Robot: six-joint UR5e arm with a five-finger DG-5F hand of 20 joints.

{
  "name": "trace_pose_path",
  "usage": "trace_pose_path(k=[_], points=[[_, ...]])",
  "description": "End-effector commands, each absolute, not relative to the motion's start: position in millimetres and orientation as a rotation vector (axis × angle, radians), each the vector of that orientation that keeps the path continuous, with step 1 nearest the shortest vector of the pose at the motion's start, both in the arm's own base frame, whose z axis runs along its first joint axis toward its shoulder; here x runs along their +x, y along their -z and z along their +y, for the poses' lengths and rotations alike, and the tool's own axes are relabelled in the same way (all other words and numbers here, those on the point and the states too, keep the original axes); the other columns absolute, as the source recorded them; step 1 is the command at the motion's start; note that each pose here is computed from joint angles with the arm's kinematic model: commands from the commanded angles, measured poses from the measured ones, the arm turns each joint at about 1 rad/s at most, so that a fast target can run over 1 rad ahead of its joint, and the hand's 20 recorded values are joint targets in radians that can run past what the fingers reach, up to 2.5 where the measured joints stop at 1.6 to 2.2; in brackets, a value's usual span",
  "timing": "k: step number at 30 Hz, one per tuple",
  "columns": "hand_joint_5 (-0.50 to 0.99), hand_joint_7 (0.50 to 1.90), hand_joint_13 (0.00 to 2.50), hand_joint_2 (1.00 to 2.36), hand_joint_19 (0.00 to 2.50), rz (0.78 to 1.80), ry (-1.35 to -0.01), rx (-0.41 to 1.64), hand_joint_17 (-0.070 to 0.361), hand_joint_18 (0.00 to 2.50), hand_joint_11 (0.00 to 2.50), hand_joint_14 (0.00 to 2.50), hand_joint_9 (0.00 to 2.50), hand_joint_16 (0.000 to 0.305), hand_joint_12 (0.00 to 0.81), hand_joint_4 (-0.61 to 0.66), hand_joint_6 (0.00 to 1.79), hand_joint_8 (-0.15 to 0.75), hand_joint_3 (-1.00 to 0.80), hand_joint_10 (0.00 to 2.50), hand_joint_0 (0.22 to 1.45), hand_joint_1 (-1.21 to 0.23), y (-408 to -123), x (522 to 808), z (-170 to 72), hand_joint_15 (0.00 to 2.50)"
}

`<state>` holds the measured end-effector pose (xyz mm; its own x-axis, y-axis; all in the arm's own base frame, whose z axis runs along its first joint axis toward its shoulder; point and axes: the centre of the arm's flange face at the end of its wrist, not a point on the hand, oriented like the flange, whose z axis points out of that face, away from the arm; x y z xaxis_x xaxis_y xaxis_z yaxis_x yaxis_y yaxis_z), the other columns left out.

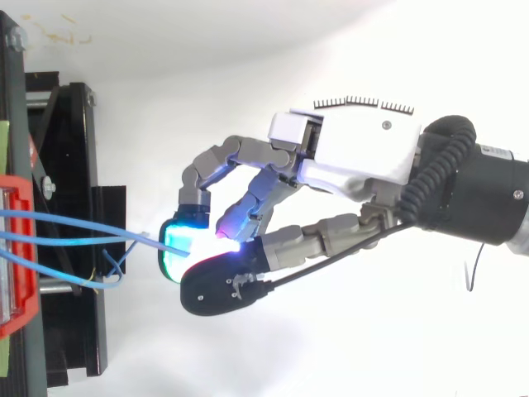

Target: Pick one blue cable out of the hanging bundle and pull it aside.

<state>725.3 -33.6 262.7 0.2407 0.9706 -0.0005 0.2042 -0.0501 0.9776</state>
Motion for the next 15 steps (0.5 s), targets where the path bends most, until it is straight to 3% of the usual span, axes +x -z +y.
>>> trace_pose_path(k=[1,15], points=[[-0.11,1.05,0.89,1.02,0.73,1.163,-0.937,1.486,0.109,0.77,0.83,0.02,1.13,0.048,0.376,0.10,0.93,0.320,-0.06,0.02,0.59,-0.81,-262.7,725.1,-34.0,0.69],[-0.11,1.03,0.90,1.02,0.72,1.161,-0.938,1.485,0.108,0.76,0.84,0.02,1.14,0.048,0.370,0.09,0.93,0.318,-0.06,0.02,0.60,-0.81,-262.8,725.3,-33.9,0.71]])
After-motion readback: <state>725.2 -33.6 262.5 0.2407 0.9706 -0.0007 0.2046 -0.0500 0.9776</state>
